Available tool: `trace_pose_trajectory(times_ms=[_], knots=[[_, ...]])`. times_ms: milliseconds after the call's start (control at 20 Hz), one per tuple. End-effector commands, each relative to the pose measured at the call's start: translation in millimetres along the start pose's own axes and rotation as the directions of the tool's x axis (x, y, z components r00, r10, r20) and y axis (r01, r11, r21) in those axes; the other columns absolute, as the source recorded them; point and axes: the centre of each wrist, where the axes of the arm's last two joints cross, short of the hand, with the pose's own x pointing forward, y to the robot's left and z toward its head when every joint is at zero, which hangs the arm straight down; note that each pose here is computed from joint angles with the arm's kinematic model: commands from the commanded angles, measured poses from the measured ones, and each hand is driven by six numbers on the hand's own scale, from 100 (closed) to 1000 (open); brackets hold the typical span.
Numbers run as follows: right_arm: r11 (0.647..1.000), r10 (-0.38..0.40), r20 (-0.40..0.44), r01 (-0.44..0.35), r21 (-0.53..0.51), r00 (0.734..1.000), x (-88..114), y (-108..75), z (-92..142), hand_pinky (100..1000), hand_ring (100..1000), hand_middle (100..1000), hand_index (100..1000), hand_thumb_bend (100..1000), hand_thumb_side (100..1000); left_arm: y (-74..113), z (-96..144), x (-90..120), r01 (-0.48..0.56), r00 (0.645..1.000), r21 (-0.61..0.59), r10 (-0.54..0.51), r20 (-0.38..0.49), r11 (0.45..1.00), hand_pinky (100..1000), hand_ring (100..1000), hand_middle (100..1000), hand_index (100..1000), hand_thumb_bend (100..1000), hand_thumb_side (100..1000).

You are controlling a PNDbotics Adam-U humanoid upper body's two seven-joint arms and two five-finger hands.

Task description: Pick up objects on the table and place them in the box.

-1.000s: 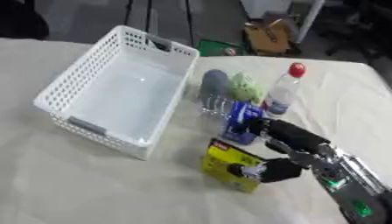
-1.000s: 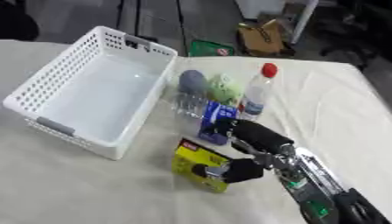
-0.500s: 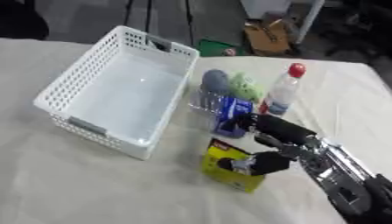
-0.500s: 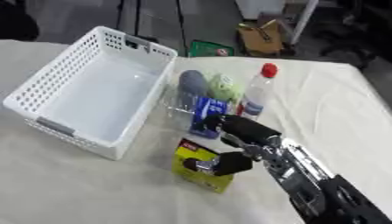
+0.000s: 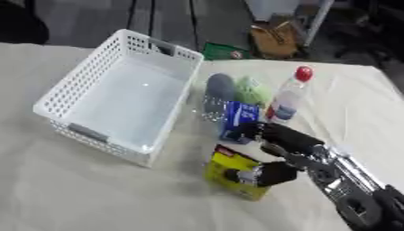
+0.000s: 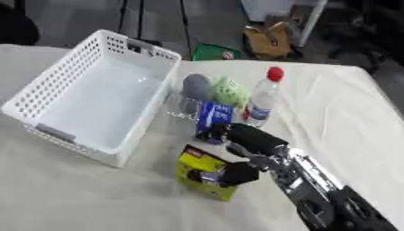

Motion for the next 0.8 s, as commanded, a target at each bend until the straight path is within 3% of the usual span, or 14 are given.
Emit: trace_pose_trajectory(times_ms=[50, 800], knots=[[0.999, 0.053, -0.025, -0.053, -0.012, 0.998, -5.8, -12.1, 8.6, 914, 952, 787, 909, 556, 910, 1.4, -8.6, 4.3, 0.005, 1.0, -0.025, -0.004, 0.029, 1.0, 806, 799, 780, 782, 100, 703], [0.998, 0.055, -0.058, -0.055, -0.007, 0.997, -7.2, -12.6, 12.3, 909, 947, 771, 888, 561, 897, 0.0, -10.6, 3.9, 0.0, 0.999, -0.028, 0.001, 0.037, 1.0, 805, 800, 777, 780, 100, 703]])
